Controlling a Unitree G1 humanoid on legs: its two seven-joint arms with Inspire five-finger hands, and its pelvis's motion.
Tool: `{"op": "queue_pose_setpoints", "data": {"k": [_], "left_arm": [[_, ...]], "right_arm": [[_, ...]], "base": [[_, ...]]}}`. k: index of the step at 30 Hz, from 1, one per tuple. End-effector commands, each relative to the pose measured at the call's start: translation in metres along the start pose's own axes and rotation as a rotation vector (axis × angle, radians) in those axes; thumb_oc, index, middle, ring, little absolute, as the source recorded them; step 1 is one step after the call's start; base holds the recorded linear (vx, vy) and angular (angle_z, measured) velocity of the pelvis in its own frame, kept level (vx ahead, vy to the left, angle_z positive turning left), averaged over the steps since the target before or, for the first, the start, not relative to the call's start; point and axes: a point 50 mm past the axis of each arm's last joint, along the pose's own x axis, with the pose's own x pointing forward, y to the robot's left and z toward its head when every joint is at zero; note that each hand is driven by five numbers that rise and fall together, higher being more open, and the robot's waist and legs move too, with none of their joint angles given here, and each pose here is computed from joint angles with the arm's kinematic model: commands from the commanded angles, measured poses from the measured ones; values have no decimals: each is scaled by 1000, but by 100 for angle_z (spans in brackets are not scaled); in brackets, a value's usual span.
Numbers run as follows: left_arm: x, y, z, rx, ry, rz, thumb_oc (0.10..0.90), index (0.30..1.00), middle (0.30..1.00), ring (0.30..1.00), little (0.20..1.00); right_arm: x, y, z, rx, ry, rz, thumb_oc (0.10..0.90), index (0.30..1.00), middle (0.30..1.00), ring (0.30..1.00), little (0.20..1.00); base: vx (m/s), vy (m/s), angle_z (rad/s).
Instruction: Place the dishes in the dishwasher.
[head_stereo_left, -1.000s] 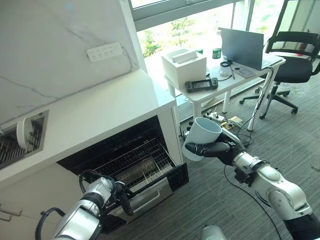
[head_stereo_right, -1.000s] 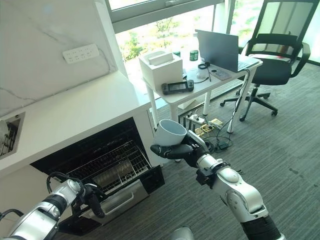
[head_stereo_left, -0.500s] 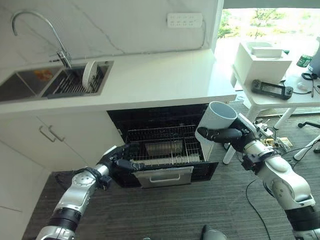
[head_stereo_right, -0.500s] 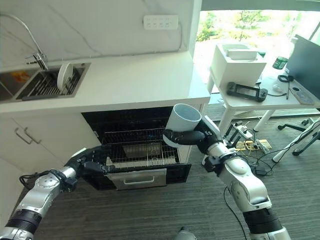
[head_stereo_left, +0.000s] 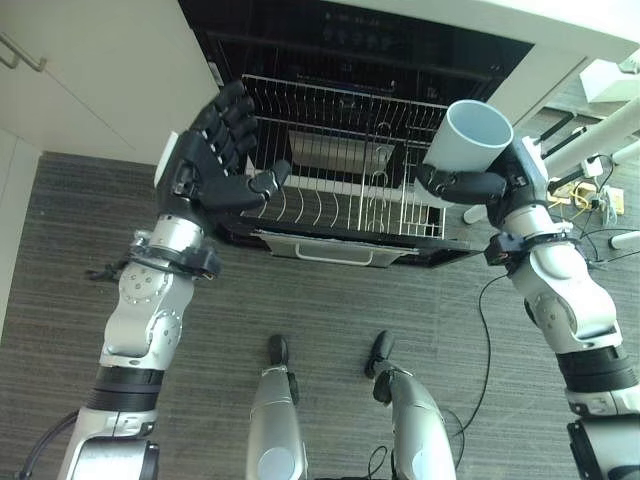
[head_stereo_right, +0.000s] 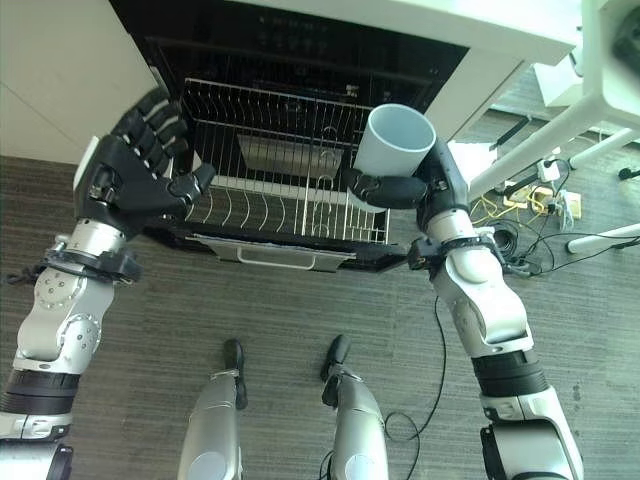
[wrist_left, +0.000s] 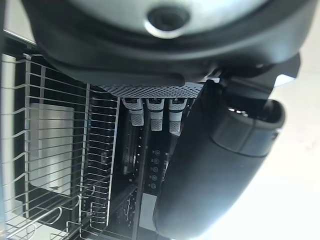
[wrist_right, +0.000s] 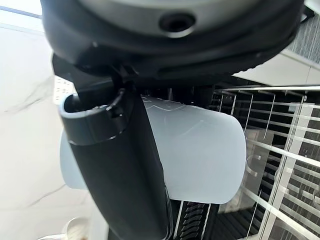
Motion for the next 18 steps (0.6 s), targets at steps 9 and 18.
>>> {"op": "queue_pose_setpoints", "data": {"k": [9, 18], "left_arm": [[13, -27, 75, -70, -364, -189, 800, 900, 900, 900, 900], [23, -32, 92, -114, -412, -243, 800, 900, 900, 900, 900]], "right_arm": [[24, -26, 73, -89, -193, -61, 400, 300, 300, 300, 300], [52, -39, 71, -142, -36, -74, 400, 300, 300, 300, 300]], "base": [[-24, -38, -2], [-6, -16, 2]]}}
